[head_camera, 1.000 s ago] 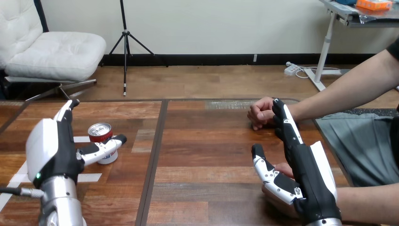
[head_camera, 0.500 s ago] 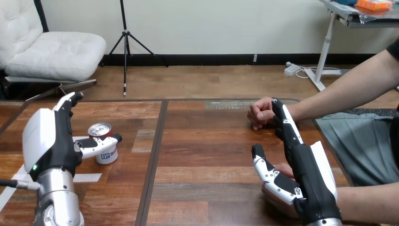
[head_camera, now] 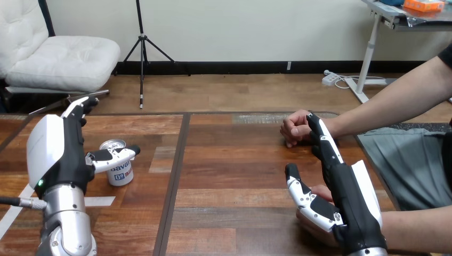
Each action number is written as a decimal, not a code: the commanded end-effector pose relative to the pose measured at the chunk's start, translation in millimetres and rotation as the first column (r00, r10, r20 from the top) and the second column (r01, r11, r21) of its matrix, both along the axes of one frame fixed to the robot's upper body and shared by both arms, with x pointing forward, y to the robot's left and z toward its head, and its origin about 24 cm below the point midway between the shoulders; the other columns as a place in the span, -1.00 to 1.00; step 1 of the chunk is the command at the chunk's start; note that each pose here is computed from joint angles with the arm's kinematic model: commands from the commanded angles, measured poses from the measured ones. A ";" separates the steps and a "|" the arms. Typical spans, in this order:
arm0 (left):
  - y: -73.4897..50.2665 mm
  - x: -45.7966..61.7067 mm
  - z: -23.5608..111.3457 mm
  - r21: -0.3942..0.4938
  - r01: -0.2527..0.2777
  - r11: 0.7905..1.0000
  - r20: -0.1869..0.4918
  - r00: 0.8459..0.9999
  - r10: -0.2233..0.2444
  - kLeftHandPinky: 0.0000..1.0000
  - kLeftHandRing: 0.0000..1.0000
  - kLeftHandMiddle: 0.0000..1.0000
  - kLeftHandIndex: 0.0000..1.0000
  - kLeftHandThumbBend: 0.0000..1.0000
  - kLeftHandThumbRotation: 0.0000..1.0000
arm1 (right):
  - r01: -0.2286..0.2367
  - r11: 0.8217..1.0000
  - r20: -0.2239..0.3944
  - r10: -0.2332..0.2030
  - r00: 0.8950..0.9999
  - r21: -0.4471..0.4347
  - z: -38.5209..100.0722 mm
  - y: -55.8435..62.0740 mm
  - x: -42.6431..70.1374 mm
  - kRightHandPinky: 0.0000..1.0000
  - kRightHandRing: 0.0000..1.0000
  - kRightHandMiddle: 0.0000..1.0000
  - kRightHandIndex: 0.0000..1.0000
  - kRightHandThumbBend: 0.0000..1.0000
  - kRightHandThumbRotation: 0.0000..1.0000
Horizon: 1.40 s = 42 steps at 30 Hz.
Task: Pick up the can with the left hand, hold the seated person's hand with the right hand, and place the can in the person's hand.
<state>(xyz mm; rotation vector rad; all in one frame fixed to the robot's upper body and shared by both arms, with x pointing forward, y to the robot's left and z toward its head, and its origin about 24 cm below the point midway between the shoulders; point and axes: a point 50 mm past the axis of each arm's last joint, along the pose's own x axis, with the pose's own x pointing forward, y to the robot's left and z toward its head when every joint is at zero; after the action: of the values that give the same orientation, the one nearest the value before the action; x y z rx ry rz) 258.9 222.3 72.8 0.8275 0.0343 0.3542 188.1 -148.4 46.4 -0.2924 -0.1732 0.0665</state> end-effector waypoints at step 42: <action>-17.0 23.6 19.1 0.088 0.126 0.988 -0.029 0.992 -0.124 0.31 0.54 0.63 0.60 0.58 -0.94 | -0.006 1.000 0.106 0.006 0.994 -0.001 22.7 -1.3 4.5 1.00 1.00 1.00 0.94 -0.71 -0.71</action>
<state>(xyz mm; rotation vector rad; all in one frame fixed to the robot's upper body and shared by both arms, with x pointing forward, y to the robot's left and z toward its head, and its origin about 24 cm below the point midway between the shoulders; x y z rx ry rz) 270.1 207.8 75.9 0.8742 0.0453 0.2316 185.5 -149.1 46.6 -0.2940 -0.1701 0.0636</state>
